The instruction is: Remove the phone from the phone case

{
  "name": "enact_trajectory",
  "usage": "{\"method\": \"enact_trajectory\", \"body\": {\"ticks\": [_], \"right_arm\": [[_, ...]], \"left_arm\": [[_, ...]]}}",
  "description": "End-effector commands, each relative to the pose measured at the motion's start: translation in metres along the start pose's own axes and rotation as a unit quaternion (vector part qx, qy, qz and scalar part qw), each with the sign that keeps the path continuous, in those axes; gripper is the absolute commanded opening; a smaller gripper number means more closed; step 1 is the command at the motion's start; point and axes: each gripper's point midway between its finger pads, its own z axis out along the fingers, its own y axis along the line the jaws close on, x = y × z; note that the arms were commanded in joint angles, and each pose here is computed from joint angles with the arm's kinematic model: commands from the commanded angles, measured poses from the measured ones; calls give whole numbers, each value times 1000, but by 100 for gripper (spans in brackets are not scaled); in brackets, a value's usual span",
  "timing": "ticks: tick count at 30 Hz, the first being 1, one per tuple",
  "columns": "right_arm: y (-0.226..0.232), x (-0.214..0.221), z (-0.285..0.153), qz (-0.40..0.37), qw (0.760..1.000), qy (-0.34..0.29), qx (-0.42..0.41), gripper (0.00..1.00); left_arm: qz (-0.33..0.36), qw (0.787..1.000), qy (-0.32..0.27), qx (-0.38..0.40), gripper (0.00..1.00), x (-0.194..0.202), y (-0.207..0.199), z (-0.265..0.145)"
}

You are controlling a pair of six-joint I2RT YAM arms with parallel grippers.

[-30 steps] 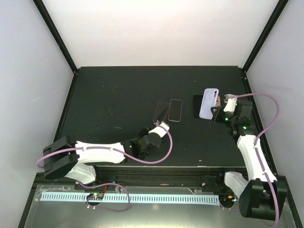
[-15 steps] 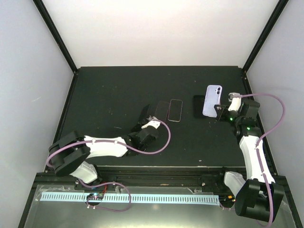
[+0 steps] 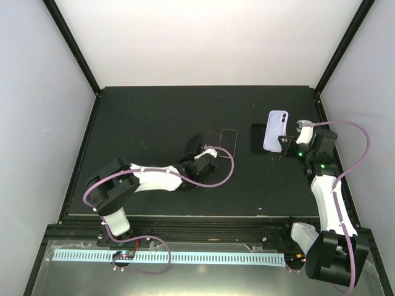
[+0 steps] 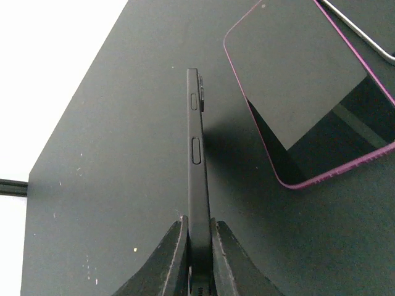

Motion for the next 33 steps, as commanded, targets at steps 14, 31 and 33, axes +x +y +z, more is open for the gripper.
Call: {"method": "enact_trajectory", "body": {"ticks": [14,31,33], "right_arm": [[2,-7,1,-9,1000,-11,-13,1],[2,-11,-2,-11,1000,-17,-11,1],[2,-13,-2,-13,1000,-19,-8,1]], "left_arm": [[-2,998,57,27,28,-1,-2,29],[-68,996,54,30,59,0,17,15],[-112,992,28,59,68,-8,23,-2]]}}
